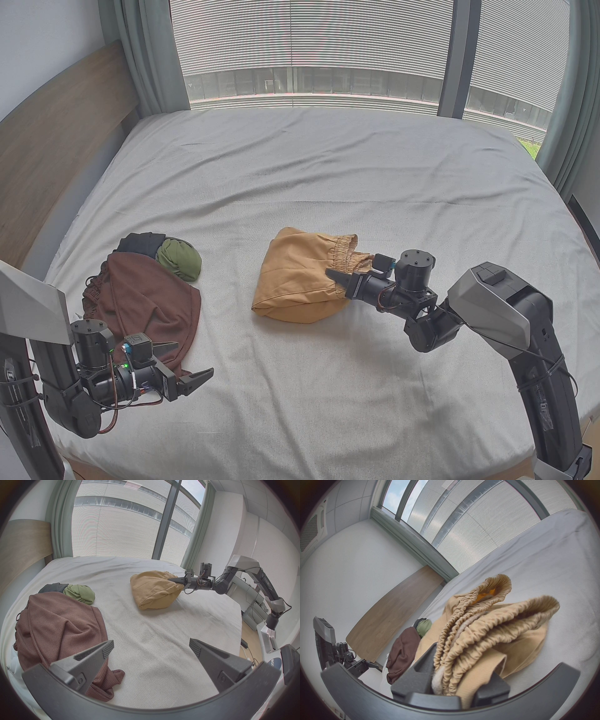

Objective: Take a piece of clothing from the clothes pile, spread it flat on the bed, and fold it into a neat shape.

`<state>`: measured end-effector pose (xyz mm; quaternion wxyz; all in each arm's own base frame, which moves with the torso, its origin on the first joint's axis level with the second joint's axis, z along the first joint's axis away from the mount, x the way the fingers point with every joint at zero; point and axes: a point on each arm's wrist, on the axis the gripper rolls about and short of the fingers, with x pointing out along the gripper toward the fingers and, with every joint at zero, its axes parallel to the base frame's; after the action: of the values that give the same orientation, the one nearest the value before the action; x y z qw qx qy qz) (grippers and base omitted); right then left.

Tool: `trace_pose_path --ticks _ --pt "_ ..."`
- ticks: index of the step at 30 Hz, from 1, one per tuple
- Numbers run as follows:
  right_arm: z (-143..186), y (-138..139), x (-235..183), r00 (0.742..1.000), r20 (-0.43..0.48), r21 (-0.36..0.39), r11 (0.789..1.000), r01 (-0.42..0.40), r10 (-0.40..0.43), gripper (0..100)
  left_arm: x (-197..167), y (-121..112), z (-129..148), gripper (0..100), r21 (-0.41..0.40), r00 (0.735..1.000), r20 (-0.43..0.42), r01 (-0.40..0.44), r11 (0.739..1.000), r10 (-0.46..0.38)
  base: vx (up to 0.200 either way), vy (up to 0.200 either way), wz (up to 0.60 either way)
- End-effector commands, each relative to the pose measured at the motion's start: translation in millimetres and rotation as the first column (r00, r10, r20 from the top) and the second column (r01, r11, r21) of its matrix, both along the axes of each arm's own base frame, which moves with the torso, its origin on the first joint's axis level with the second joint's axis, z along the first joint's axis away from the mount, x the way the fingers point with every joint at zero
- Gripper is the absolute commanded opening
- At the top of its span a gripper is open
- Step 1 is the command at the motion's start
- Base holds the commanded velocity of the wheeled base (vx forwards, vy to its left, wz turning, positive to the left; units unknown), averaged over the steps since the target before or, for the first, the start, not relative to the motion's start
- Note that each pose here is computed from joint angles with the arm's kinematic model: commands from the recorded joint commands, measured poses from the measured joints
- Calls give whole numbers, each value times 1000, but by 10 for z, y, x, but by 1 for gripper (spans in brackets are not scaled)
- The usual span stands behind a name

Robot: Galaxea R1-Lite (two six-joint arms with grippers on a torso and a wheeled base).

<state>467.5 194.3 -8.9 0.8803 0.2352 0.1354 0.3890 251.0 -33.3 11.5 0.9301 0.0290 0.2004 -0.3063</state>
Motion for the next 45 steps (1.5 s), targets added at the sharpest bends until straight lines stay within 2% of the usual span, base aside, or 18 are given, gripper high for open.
trace_pose_path --ticks 1,19,20,26,29,30,35,41,45 --pt "-135 -128 -22 999 -32 -14 1000 23 -23 0 0 -2 -4 100 0 1000 -1 1 1000 -1 0 0 0" --pt "-254 -237 -25 998 -36 -40 998 48 -49 0 -5 -9 -5 100 0 1000 -3 4 1000 -4 0 0 0" --pt "-267 -246 -27 998 -32 -48 997 53 -55 100 -5 -9 -5 100 -1 1000 -4 3 1000 -3 0 0 0" --pt "-276 -415 29 991 13 -96 986 134 -133 100 -4 -5 -1 100 0 1000 -1 2 1000 -2 0 0 0" --pt "-184 -636 24 984 45 -111 978 179 -175 100 -5 -5 11 100 0 1000 3 2 1000 -2 0 0 0" --pt "-184 -636 24 984 45 -111 978 179 -175 100 -5 -5 11 100 0 1000 3 2 1000 -2 0 0 0" --pt "208 -874 -22 968 122 -93 969 229 -217 100 -2 -9 12 100 0 1000 5 4 1000 -4 0 0 0" --pt "631 -823 -94 961 187 -55 974 219 -206 100 5 -10 15 100 -1 1000 8 4 1000 -4 0 0 0" --pt "687 -643 -149 966 194 -48 982 182 -170 100 2 -10 13 100 0 1000 7 4 1000 -4 0 0 0"
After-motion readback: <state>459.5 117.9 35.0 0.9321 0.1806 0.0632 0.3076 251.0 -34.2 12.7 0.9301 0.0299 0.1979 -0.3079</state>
